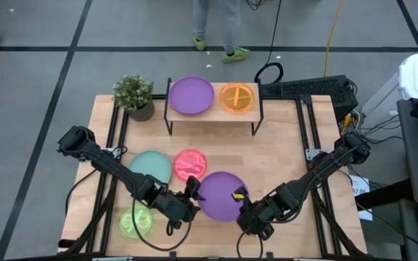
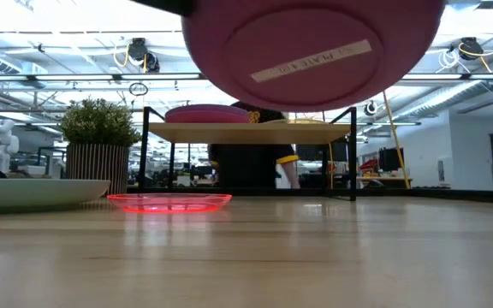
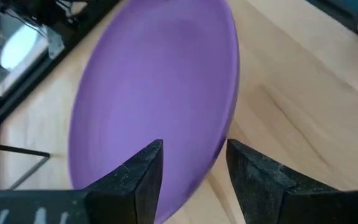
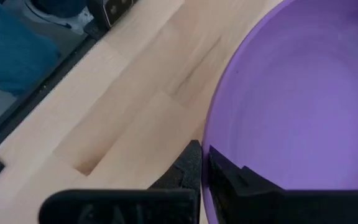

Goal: Place and stack plates onto a shelf
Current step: Stack the purple plate on top of the other purple plate on the shelf

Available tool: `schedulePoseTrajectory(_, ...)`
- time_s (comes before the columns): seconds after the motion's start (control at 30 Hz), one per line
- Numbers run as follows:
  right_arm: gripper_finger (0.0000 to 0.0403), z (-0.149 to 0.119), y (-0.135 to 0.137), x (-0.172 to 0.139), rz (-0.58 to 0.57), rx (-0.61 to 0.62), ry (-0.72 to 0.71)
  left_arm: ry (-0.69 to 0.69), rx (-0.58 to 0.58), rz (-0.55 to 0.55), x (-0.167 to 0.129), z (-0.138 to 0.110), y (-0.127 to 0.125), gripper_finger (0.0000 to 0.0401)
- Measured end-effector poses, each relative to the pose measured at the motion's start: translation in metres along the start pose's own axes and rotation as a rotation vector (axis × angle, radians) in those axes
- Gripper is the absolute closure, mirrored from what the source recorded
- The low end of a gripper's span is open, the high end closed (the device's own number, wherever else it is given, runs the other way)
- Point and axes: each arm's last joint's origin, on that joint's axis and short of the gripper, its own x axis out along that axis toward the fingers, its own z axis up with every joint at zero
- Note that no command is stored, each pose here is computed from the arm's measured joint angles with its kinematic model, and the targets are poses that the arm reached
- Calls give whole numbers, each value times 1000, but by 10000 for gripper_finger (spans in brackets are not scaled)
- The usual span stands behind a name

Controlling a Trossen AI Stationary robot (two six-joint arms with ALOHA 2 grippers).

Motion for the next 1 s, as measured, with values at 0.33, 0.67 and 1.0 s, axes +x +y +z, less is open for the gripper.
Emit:
schedulePoseTrajectory(0.33,403,2,0,0,-1,-10,-17,25,12,-26,0,-3,-2,263)
schedulePoseTrajectory(0.67,392,2,0,0,-6,-10,-16,11,44,-60,0,-2,-3,323)
schedulePoseTrajectory(1.0,371,1,-3,0,-83,-6,-6,12,45,-54,0,-2,-4,326)
